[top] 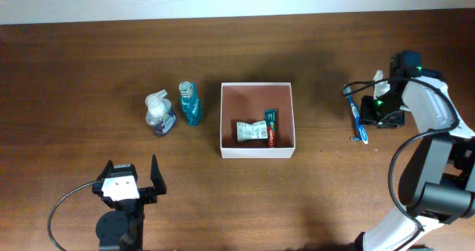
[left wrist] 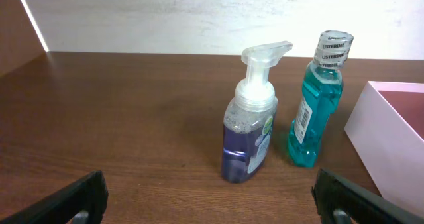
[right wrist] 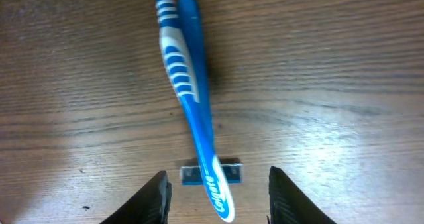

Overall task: Pack container
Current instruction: 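Move the right gripper right and grasp the blue toothbrush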

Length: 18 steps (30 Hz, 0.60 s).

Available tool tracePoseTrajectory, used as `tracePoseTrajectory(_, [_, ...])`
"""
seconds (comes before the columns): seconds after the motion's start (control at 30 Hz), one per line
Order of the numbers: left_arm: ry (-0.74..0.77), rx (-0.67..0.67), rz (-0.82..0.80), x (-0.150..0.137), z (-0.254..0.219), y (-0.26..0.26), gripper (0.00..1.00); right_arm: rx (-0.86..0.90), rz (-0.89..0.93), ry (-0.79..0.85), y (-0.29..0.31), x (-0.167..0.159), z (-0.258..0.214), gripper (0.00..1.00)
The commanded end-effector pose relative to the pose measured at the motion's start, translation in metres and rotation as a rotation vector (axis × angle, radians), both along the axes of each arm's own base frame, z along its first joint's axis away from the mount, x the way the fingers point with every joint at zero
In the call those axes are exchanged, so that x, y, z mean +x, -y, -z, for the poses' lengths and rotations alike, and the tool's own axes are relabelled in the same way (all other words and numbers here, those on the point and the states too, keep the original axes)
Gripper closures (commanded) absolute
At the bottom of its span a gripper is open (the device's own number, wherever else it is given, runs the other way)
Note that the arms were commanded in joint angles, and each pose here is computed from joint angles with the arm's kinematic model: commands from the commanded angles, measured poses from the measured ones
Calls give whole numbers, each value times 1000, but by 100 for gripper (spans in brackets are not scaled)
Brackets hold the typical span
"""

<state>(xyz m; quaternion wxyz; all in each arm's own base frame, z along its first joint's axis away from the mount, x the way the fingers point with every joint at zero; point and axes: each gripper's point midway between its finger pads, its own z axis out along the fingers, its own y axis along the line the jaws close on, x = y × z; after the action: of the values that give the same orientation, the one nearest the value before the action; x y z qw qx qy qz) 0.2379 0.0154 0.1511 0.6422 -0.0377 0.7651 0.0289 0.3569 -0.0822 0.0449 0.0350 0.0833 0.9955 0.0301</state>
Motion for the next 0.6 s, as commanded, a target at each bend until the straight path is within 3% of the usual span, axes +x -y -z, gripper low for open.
tracePoseTrajectory(0.0, [0, 12, 15, 1, 2, 2, 1, 1, -51, -1, -12, 2, 3, 61])
tracePoseTrajectory(0.03, [0, 12, 15, 1, 2, 2, 1, -2, -89, 1, -18, 4, 3, 65])
tracePoseTrajectory(0.17, [0, 12, 15, 1, 2, 2, 1, -43, -152, 16, -26, 10, 3, 65])
tracePoseTrajectory(0.33, [0, 12, 15, 1, 2, 2, 1, -156, -174, 38, -19, 21, 1, 59])
tracePoseTrajectory(0.57, [0, 12, 15, 1, 2, 2, 1, -187, -179, 105, -16, 38, -2, 59])
